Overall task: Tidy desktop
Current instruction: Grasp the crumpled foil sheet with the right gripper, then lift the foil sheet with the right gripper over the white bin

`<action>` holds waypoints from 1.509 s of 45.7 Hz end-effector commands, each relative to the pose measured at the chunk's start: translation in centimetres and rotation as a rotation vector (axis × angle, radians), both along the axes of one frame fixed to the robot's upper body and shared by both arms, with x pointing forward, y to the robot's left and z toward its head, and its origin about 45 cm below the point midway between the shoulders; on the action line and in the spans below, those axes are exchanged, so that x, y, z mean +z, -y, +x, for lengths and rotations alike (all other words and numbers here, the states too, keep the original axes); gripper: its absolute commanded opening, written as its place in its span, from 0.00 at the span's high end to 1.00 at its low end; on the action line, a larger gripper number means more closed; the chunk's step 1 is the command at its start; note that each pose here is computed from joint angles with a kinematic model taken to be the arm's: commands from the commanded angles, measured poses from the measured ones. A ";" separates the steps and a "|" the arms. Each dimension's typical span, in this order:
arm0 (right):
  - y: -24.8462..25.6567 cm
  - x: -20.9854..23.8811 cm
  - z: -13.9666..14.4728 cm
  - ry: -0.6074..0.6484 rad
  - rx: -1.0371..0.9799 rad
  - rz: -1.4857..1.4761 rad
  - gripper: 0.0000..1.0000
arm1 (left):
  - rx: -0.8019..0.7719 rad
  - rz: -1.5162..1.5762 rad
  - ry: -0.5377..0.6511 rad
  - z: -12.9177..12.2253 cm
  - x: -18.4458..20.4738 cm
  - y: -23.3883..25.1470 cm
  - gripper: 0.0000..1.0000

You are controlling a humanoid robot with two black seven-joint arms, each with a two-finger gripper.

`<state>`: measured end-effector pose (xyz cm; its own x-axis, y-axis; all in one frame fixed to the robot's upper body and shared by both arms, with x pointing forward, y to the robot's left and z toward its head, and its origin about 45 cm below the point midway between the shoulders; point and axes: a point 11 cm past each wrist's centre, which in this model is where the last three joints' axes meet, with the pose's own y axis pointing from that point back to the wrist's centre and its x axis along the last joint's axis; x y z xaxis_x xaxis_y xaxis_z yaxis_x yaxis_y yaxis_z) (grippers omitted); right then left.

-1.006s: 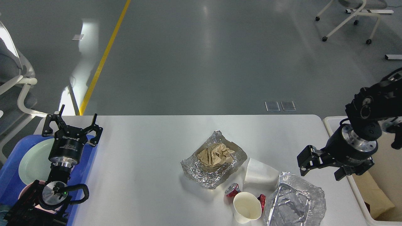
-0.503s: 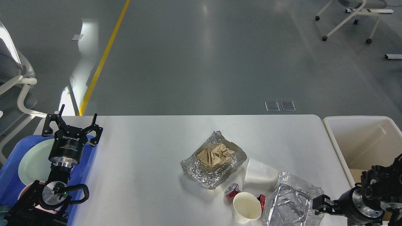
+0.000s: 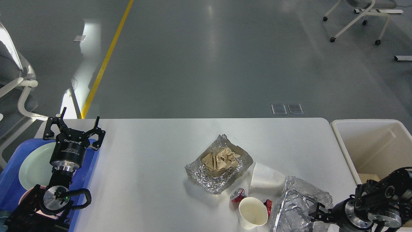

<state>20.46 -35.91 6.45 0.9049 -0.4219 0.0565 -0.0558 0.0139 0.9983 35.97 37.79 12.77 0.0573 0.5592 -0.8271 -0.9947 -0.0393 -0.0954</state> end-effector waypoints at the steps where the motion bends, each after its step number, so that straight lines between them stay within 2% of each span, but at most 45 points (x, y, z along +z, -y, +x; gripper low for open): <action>1: -0.3 -0.4 -0.1 -0.008 0.006 0.005 0.76 | 0.000 0.000 0.000 0.0 0.0 0.0 0.03; 8: -0.3 -0.4 -0.1 -0.006 -0.024 0.005 1.00 | 0.000 0.000 0.000 0.0 0.0 0.0 0.03; 19: -0.1 -0.3 0.4 0.027 -0.138 -0.008 1.00 | 0.000 0.000 0.000 0.0 0.0 0.0 0.03; 44: 1.1 0.8 0.4 0.027 -0.168 -0.010 1.00 | 0.000 0.000 0.000 0.0 0.0 0.0 0.03; 58: 5.5 9.8 3.6 0.004 -0.208 0.023 1.00 | 0.001 -0.001 0.001 0.0 0.0 0.0 0.03; 69: 4.6 19.2 6.8 0.039 -0.143 0.082 1.00 | 0.000 0.000 0.000 0.0 0.0 0.0 0.03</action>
